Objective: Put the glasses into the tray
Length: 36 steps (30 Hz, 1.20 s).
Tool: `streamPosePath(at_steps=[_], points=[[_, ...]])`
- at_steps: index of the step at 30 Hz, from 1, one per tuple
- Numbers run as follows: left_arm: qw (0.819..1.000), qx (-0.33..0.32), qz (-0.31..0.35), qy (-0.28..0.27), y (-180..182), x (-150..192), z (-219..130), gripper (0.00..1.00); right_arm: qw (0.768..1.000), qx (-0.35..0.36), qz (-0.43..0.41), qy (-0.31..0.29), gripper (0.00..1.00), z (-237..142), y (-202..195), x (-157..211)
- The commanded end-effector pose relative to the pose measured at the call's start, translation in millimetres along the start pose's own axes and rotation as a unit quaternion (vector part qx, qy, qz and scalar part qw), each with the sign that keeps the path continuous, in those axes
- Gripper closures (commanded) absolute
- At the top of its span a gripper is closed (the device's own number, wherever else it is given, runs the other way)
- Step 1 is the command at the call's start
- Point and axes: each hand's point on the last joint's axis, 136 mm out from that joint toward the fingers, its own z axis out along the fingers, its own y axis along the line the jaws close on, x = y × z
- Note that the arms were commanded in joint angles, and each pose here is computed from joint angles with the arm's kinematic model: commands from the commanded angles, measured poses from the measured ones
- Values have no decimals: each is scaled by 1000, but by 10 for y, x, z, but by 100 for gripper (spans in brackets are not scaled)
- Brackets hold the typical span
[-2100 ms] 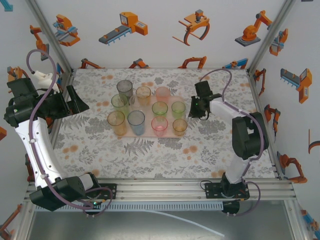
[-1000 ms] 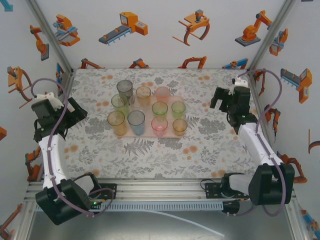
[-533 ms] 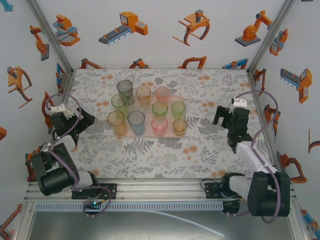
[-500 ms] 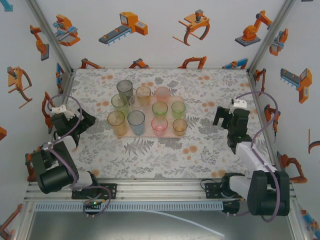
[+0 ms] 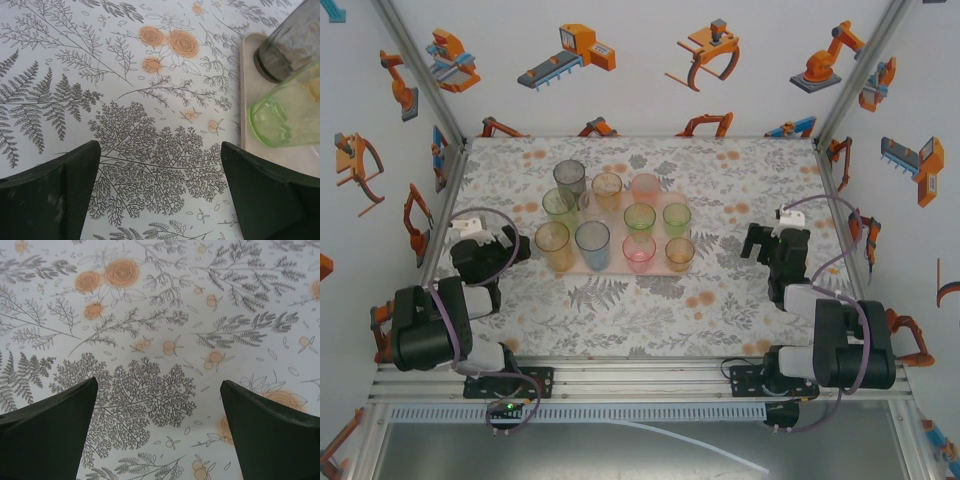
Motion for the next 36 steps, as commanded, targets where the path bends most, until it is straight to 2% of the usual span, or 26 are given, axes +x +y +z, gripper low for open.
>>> streamPosePath(at_steps=[1, 5, 10, 11, 19, 25, 36], points=[[997, -8, 56, -56, -89, -179, -9, 3, 999, -14, -19, -41, 1, 45, 38, -232], [995, -30, 57, -76, -25, -131, 26, 3, 998, -20, -26, -44, 1, 121, 45, -185], [995, -38, 53, -69, 4, -112, 16, 3, 998, -13, -25, -51, 1, 199, 1, -19], [996, -36, 54, -68, -4, -110, 28, 3, 997, -10, -21, -69, 1, 194, -9, -50], [997, -32, 71, -20, -76, -78, 187, 3, 999, 15, -12, -46, 1, 252, -98, -36], [996, -41, 85, 8, -107, -55, 293, 3, 998, -31, -31, -39, 1, 278, 67, -34], [994, -47, 98, 16, -142, -48, 330, 3, 999, -31, -30, -26, 1, 324, 65, -37]])
